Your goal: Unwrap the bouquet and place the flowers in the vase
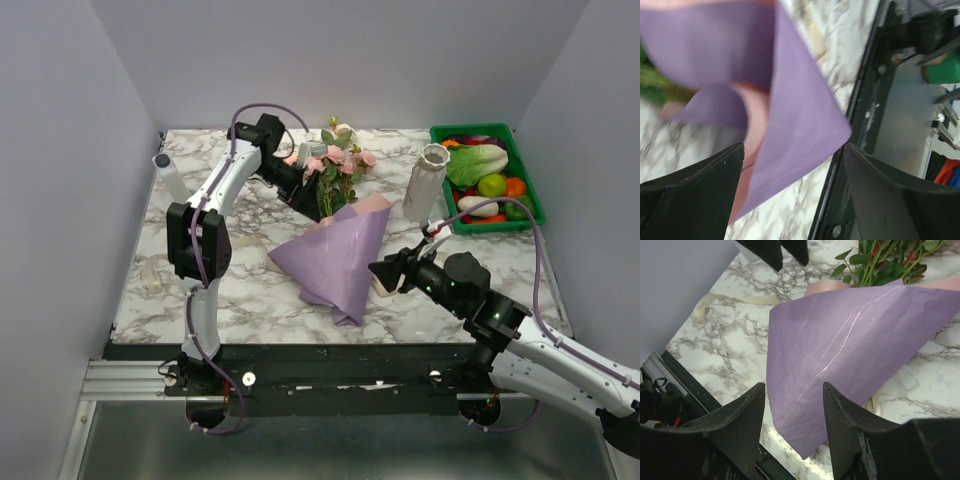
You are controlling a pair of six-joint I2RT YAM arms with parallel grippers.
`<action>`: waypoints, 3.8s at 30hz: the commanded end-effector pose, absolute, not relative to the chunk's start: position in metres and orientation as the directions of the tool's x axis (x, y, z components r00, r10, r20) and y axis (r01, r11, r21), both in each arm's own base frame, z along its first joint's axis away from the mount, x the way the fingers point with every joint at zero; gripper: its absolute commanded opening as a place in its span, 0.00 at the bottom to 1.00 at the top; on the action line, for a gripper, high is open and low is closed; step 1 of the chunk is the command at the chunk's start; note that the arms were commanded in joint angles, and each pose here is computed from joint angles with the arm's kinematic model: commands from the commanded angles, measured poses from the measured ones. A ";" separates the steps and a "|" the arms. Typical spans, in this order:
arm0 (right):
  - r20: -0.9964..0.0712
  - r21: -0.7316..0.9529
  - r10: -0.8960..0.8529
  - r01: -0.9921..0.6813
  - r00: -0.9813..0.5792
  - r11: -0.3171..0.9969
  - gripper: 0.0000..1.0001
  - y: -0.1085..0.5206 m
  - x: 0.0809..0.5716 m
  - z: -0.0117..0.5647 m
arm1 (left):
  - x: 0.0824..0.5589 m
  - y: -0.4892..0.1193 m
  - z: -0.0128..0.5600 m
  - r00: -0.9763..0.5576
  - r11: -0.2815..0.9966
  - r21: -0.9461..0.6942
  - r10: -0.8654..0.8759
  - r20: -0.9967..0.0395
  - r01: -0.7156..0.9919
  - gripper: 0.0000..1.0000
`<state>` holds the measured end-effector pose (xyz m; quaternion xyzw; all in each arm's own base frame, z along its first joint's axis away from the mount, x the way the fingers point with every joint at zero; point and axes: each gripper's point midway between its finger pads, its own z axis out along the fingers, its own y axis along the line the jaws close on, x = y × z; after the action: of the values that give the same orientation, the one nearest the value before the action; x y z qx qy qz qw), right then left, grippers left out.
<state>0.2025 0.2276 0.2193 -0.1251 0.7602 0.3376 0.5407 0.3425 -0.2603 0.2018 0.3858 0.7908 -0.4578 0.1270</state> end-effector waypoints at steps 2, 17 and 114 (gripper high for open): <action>-0.918 0.339 0.145 -0.539 -0.370 0.771 0.59 0.220 0.207 0.223 | 0.331 -0.181 0.132 -0.699 0.467 -0.539 0.601 -0.387 0.700 0.84; -0.923 0.341 0.160 -0.550 -0.350 0.763 0.57 0.222 0.208 0.236 | 0.266 -0.210 0.152 -0.601 0.166 -0.677 0.641 -0.478 0.717 0.60; -0.968 0.241 0.186 -0.423 -0.168 0.873 0.52 0.183 0.240 0.318 | 0.240 -0.296 0.218 -0.477 0.171 -0.480 0.600 -0.642 0.860 0.00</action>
<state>0.2275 0.1778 0.2994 -0.0796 0.7330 0.2403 0.6313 0.3004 -0.2908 0.1438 0.4202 0.8259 -0.3467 0.1449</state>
